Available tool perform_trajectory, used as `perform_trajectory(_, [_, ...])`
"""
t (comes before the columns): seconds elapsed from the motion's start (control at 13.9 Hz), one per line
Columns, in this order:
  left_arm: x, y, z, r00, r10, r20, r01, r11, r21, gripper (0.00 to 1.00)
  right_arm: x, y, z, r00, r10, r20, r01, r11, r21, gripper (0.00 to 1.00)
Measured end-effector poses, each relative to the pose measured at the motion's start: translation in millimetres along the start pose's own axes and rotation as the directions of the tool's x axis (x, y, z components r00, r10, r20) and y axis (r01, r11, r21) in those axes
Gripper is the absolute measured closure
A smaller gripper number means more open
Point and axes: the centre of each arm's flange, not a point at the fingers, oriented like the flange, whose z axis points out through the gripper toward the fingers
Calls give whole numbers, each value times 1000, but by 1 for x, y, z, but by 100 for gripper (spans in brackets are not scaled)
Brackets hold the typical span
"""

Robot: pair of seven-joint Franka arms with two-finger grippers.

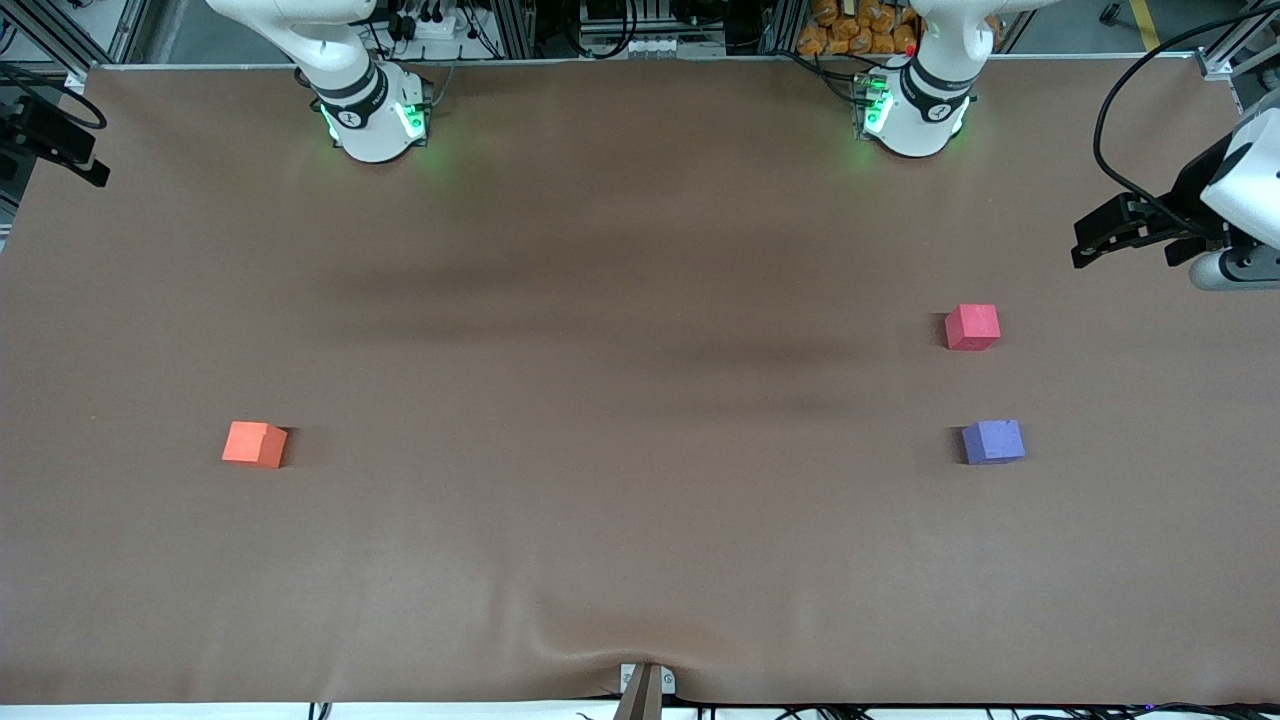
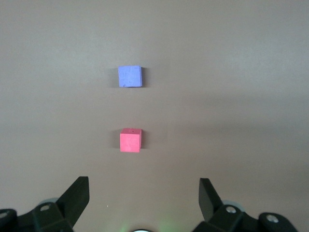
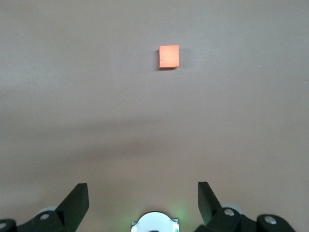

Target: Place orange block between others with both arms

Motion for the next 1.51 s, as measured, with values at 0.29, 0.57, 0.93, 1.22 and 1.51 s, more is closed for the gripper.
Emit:
perform_trajectory(0.29, [-3,-1,-7,1000,-1,4,1,1000,1,0,4,2,-3,999,5,-37,-5,1000,1,0])
perform_trajectory(0.57, [-4,-5,-10,1000,-7,7,7,1000,9,0,19,-6,-2,994,-11,-106,11,1000,-1,0])
perform_trajectory(0.93, [-5,-3,-10,1000,-4,7,4,1000,9,0,35,-22,5,989,-39,-145,39,999,-4,0])
perform_trajectory(1.22, [-5,-2,-10,1000,-2,7,1,1000,9,0,36,-24,3,987,-44,-157,44,999,-4,0])
perform_trajectory(1.51, [-5,-1,-10,1000,-1,6,1,1000,9,0,29,-26,3,992,-47,-120,47,999,-4,0])
